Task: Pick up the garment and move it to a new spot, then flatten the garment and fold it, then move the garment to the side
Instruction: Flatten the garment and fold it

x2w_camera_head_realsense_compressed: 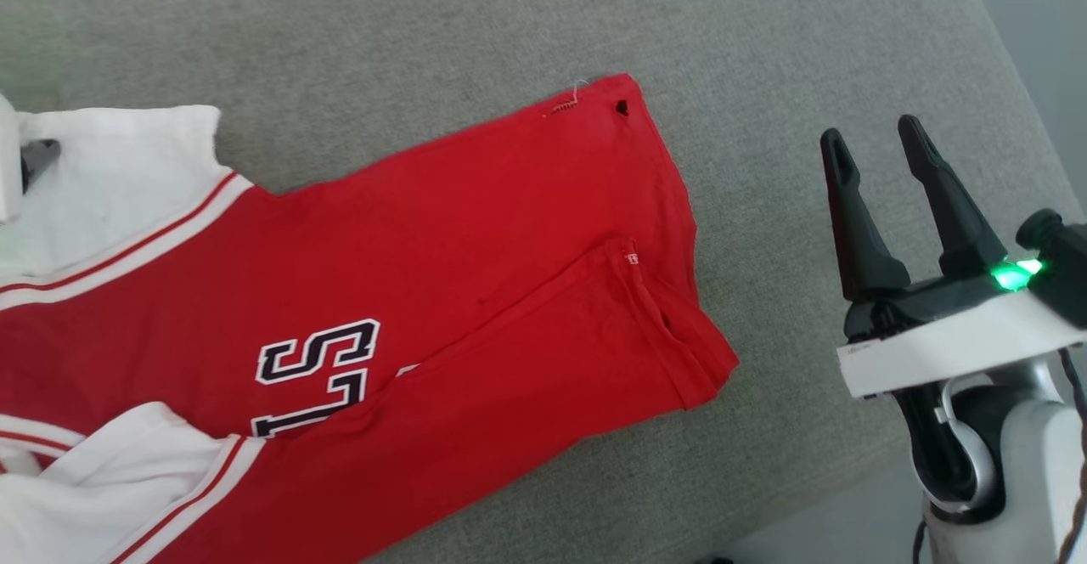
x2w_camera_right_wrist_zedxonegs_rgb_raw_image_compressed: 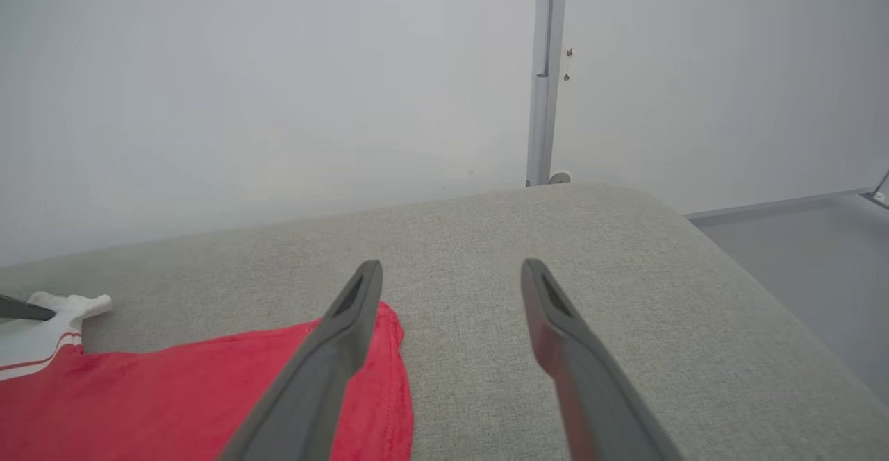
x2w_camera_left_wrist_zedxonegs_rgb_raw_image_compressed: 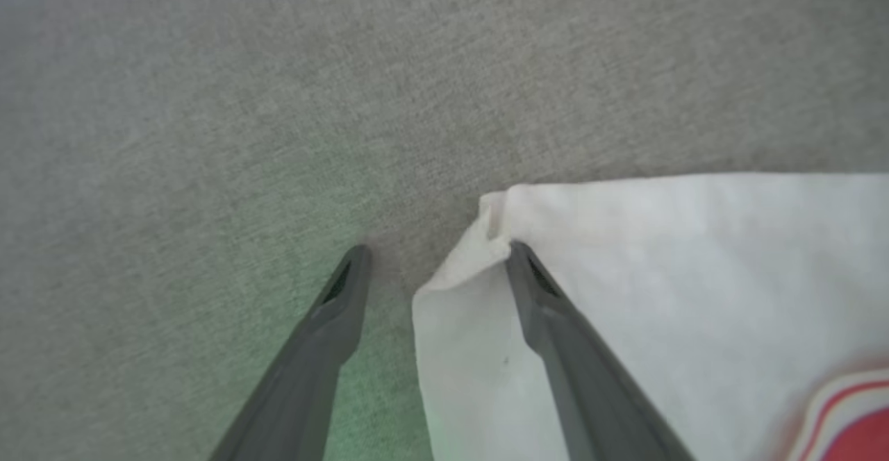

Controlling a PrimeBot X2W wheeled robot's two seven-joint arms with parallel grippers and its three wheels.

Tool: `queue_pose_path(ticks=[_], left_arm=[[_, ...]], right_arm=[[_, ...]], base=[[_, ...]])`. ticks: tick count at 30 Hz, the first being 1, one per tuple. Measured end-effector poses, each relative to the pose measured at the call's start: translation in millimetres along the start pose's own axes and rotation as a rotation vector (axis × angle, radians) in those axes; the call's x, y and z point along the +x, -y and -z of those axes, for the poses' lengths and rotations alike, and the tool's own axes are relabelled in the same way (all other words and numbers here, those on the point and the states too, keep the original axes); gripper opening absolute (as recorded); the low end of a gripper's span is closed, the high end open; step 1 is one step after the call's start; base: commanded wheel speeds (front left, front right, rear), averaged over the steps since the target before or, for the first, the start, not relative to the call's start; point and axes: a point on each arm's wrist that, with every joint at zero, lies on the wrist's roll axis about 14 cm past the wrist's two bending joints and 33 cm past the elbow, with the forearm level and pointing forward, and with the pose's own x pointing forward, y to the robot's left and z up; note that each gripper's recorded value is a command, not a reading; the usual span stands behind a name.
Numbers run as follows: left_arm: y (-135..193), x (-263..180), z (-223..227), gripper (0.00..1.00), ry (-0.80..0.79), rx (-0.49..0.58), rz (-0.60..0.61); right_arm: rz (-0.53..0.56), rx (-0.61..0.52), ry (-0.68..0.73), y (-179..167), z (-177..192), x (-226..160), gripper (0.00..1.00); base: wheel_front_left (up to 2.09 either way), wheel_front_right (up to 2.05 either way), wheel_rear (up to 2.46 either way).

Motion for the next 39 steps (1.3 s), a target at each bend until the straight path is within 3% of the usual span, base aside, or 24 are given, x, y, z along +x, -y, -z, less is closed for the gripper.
queue_pose_path(ticks=[4,5,6,18,20,27,28,29,30,39], left_arm=[[3,12,4,1.00,-0.080,-0.042,0.014],[5,12,4,0.24,-0.095,-0.035,0.022],[5,13,4,0.00,-0.103,-0.037,0.026],[20,15,1,0.00,-0.099,-0.005,0.080],[20,12,1,0.00,-0.083,0.001,0.088],[19,7,2,0.00,-0.054,0.010,0.090],[18,6,3,0.00,-0.050,0.007,0.086],[17,6,3,0.00,-0.045,0.004,0.084],[17,4,3,0.00,-0.032,0.007,0.082],[18,-33,-2,0.00,0.075,0.021,0.082]], right_arm=[[-0.031,0.002,-0.062,-7,14,12,1.00],[-0.048,-0.011,-0.082,-9,17,18,1.00],[-0.066,-0.017,-0.109,-12,21,22,1.00],[-0.236,-0.082,-0.487,-38,81,87,1.00],[-0.267,-0.102,-0.641,-44,107,90,1.00],[-0.333,-0.134,-0.897,-57,143,86,1.00],[-0.343,-0.149,-0.929,-58,145,86,0.84],[-0.355,-0.158,-0.949,-60,146,86,0.38],[-0.365,-0.166,-0.957,-61,146,86,0.00],[-0.389,-0.209,-0.864,-55,124,86,0.00]], base=[[0.00,0.00,0.00],[0.00,0.00,0.00],[0.00,0.00,0.00],[0.00,0.00,0.00],[0.00,0.00,0.00],[0.00,0.00,0.00],[0.00,0.00,0.00],[0.00,0.00,0.00],[0.00,0.00,0.00],[0.00,0.00,0.00]])
